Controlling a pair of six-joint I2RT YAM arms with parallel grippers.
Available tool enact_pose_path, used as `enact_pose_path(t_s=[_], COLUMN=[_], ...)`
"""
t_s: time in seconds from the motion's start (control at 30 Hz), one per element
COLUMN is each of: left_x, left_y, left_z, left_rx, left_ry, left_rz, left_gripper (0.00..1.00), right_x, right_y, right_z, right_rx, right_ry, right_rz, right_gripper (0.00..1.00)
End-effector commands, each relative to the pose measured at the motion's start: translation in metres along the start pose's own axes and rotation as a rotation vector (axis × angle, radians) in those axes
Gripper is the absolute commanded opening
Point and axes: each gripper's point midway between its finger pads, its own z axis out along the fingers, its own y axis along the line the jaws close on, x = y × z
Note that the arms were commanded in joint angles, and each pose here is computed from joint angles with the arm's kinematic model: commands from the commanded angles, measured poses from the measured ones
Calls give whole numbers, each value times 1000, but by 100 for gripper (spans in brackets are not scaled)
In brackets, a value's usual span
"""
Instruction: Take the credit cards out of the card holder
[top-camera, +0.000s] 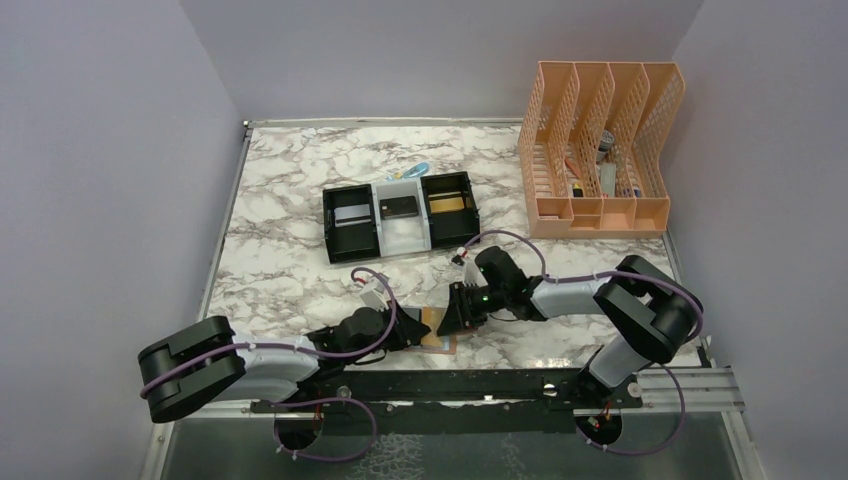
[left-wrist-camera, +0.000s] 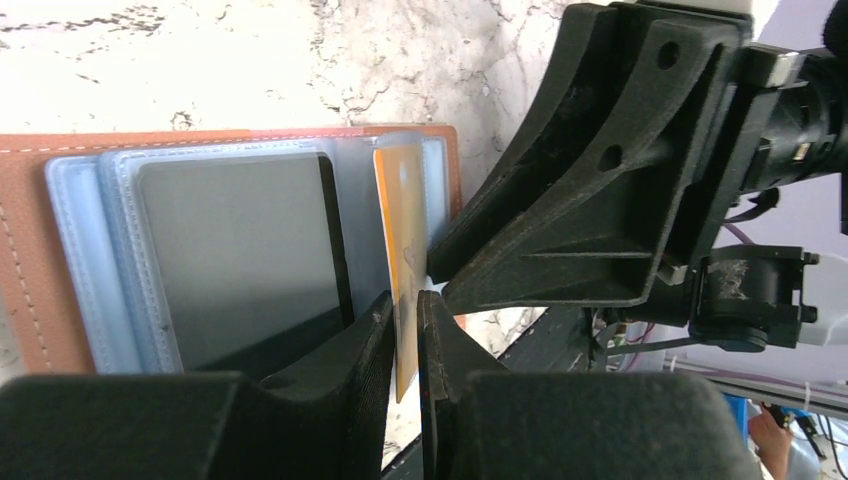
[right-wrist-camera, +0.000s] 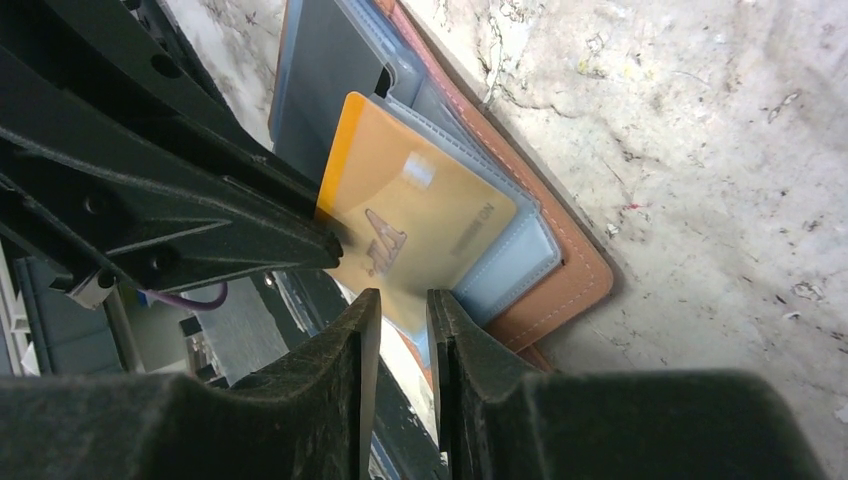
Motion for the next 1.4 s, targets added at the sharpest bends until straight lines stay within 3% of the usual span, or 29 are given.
enact_pose_path(t_s=[0.0,0.13,0.37,0.9,1.2,1.37], left_x=[-6,-10,-11,-18,-16,-16], left_y=[-16,-15,-14,-1,7,7], left_z=[-4,-8,-9,-19,-18,-16], left_rx=[63,76,74,18,-19,-27], left_ry=[-23,-45,-53,-91,-79,-77], left_rz=[-17,-30,-34,-29,-9,-1], left_gripper=[16,14,0,0,0,1], right_x=[26,28,29,15,-26,-38], right_y=[-66,-68,-66,-54,16,30], right_z=[1,2,2,-8,-25,-17], right_rx=[258,261,252,252,51,-6], right_ry=[31,39,41,-3,-100,-107], right_rz=[33,38,41,11,-117,-93], right_gripper=[26,26,25,25,28,29])
